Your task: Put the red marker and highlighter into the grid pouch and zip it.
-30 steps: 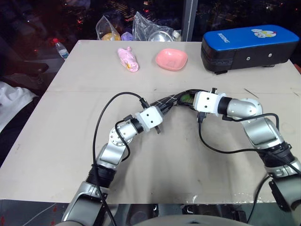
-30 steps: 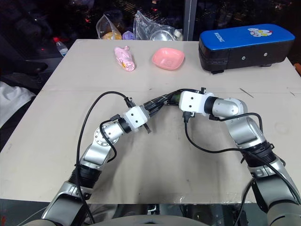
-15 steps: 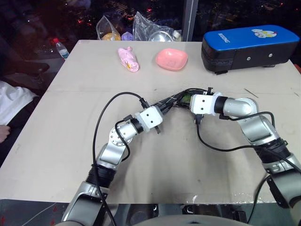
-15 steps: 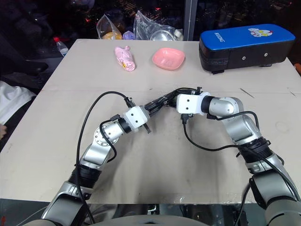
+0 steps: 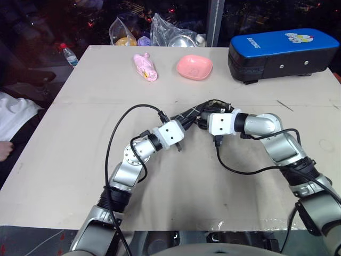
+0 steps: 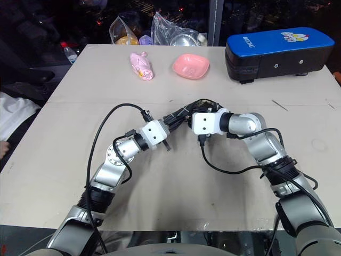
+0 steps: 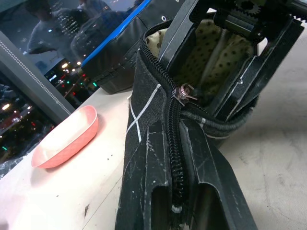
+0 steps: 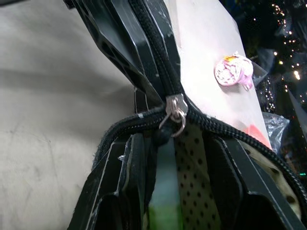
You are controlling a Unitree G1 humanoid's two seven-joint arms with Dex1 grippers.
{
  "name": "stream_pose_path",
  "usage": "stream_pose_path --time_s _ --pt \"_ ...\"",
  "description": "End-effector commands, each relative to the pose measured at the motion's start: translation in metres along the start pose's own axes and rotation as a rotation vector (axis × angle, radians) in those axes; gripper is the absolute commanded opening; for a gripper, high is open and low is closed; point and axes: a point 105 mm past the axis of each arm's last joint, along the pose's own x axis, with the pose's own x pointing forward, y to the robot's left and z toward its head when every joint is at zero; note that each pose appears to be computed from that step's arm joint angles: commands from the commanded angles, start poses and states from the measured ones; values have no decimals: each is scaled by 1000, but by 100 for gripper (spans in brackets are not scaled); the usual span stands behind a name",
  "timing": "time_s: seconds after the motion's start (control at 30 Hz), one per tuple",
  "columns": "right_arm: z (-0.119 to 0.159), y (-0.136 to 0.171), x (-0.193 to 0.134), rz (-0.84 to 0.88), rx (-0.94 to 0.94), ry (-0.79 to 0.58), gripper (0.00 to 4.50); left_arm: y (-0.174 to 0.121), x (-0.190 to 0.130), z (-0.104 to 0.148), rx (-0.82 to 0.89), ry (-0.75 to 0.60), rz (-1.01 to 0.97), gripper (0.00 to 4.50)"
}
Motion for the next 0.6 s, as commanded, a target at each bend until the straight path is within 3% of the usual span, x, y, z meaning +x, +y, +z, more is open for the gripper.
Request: stream_pose_path --time_s 0.03,0.1,0.6 --pt "13 -9 0 -24 -28 -51 98 4 2 11 24 -40 13 0" --pt "13 -9 -1 -27 -25 -49 3 4 1 10 22 -37 13 0" --pt "2 -18 -22 -94 -1 18 3 2 -1 3 20 -12 9 0"
